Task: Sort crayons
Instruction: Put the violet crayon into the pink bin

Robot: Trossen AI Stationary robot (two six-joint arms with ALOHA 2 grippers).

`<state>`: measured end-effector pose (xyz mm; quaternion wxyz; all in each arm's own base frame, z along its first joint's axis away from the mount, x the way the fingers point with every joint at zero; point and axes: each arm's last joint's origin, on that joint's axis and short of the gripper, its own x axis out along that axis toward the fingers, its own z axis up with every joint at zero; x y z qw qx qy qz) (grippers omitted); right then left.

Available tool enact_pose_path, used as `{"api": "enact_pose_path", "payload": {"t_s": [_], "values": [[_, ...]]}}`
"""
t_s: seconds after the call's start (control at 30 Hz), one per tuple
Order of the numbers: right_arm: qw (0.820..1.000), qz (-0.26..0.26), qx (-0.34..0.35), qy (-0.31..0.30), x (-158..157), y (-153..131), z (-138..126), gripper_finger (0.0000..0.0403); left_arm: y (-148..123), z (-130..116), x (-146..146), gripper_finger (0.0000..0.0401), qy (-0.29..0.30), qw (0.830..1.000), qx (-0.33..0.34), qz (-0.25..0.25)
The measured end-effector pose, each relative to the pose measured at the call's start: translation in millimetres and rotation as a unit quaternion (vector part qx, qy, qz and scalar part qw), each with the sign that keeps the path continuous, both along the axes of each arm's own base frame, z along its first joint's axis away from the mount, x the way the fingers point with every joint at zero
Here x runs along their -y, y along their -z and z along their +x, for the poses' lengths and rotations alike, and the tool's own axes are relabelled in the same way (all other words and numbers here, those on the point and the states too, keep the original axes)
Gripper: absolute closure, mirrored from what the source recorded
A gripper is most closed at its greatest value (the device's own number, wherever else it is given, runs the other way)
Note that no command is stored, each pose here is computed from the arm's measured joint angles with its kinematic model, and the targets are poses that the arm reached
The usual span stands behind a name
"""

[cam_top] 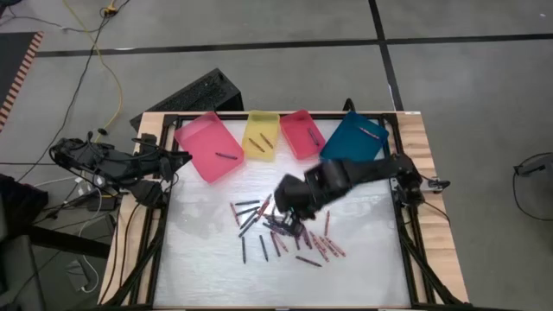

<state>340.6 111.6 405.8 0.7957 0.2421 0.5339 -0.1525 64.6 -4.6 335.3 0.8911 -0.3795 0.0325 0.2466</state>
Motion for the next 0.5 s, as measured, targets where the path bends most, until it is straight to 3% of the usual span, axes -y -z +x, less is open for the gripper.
{"api": "enact_pose_path", "payload": {"t_s": [0.17, 0.3, 0.5], "values": [[0.998, 0.035, -0.002, 0.046, -29.2, 0.0, -11.1, 0.0354, 0.2, 0.2, 0.6, 0.0236, 0.008, 1.000, 0.002, -0.011], [0.997, 0.032, 0.003, 0.065, -50.1, 2.2, -19.6, 0.0354, 0.2, 0.1, 0.5, 0.0236, 0.008, 1.000, 0.002, -0.011], [0.996, 0.011, -0.053, 0.077, -72.8, 35.8, -24.7, 0.0354, 0.2, 0.1, 0.5, 0.0236, 0.008, 1.000, 0.001, -0.009]]}}
